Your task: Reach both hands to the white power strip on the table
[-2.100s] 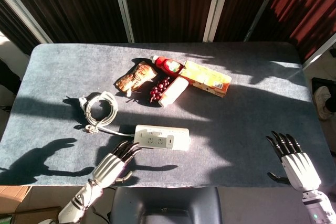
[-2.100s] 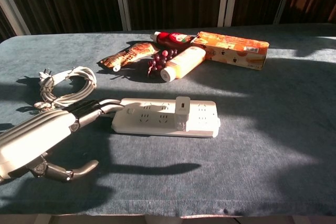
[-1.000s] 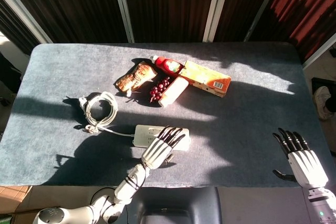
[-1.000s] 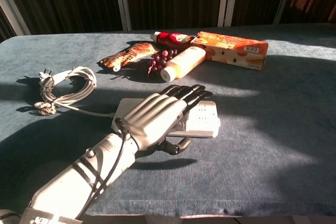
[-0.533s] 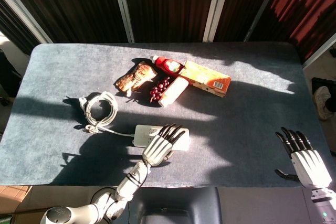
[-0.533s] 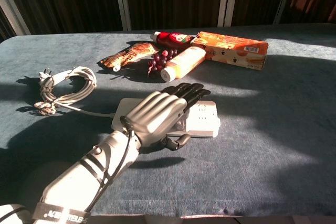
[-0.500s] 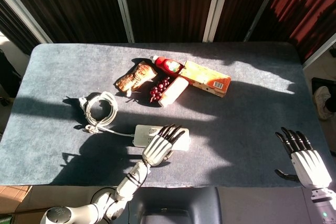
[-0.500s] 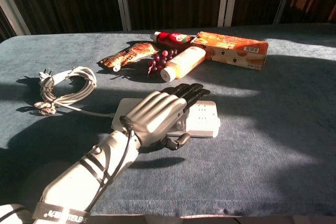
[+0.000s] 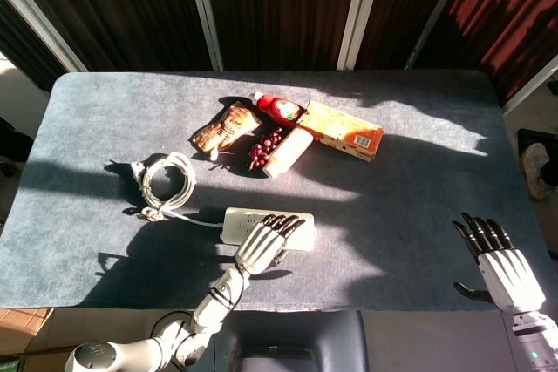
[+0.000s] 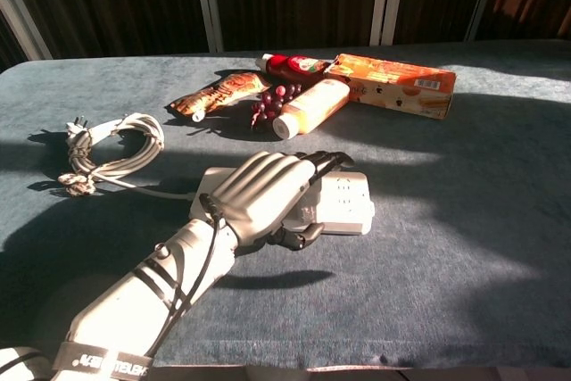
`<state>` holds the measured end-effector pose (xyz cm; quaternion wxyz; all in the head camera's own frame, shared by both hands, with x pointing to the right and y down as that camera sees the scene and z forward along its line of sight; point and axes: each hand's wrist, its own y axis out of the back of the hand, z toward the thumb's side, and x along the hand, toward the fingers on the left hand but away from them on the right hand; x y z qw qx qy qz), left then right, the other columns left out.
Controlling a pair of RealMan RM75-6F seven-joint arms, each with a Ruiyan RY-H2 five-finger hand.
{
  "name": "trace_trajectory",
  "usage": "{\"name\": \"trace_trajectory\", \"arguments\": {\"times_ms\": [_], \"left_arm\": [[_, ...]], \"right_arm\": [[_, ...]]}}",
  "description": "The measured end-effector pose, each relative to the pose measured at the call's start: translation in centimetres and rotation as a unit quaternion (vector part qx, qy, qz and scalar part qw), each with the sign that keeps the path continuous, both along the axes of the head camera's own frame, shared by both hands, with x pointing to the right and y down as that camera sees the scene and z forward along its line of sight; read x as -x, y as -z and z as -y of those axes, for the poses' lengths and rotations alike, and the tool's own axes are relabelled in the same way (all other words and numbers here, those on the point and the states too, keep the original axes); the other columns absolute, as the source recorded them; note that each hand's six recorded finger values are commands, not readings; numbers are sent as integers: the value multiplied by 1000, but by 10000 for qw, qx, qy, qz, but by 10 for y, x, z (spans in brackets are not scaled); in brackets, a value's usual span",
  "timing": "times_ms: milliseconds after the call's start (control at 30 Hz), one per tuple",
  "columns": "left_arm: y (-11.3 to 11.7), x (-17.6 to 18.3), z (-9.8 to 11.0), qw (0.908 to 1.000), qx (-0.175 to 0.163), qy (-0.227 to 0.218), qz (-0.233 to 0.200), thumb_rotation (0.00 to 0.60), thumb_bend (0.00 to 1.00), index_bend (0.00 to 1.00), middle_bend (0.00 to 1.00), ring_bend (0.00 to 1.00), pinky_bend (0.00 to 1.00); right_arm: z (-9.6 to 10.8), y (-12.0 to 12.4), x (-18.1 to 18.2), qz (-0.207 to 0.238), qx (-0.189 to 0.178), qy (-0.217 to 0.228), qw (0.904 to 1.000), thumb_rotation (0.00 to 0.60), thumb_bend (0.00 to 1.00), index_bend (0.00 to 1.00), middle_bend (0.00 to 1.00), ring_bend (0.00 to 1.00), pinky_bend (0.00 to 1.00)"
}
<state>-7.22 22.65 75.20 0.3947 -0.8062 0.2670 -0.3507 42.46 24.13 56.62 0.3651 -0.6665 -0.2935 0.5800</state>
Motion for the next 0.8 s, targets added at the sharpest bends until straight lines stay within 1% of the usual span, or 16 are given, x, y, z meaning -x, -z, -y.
{"name": "trace_trajectory", "arguments": {"times_ms": [100,133,200,233,300,333,367,433,500,567,667,767,800], "left_arm": [[0,0,0,10000,29,7,-4,600,550,233,361,365,466],[0,1,0,10000,29,4,-4,600,552,241,369,372,473],[0,0,-1,10000,33,-12,-7,600,553,249,376,378,477],[0,0,-2,10000,35,-18,-10,600,552,251,377,379,478],[1,-1,-3,10000,30,-31,-17,600,551,251,378,379,478],[2,-1,-3,10000,30,-33,-28,600,551,251,379,379,478],[2,-2,-3,10000,27,-35,-38,600,550,251,379,379,478],[4,-3,-3,10000,7,-44,-48,600,549,251,379,379,478],[5,-4,-3,10000,-21,-48,-43,600,547,251,380,379,478],[6,-4,-2,10000,-31,-35,-37,600,545,251,380,379,478],[7,-3,0,10000,-52,-10,-28,600,543,251,379,379,478],[7,-3,2,10000,-65,6,-34,600,543,251,380,379,478],[8,-2,3,10000,-72,15,-42,600,542,251,380,379,478]], "right_arm": [[1,-3,8,84,-5,174,9998,600,181,0,0,0,0],[1,-4,12,126,-9,258,9996,600,206,0,0,0,0],[3,-8,23,267,-37,524,9983,600,315,0,0,0,0],[4,-11,30,339,-54,674,9971,600,394,0,1,0,0],[7,-20,48,524,-89,1098,9925,600,525,0,30,0,8],[9,-25,58,618,-103,1289,9897,600,599,10,65,0,32],[10,-32,71,746,-114,1527,9854,600,642,21,86,0,50],[11,-44,92,946,-99,1849,9781,600,767,77,136,11,92],[11,-59,116,1159,-14,2187,9689,600,829,113,162,30,106],[10,-72,135,1287,136,2434,9612,600,854,130,174,40,114],[3,-91,155,1361,435,2664,9532,600,898,147,184,47,120],[-4,-107,175,1436,661,2828,9461,600,919,154,188,51,123],[-5,-110,181,1461,707,2840,9450,600,924,154,188,51,123]]}}
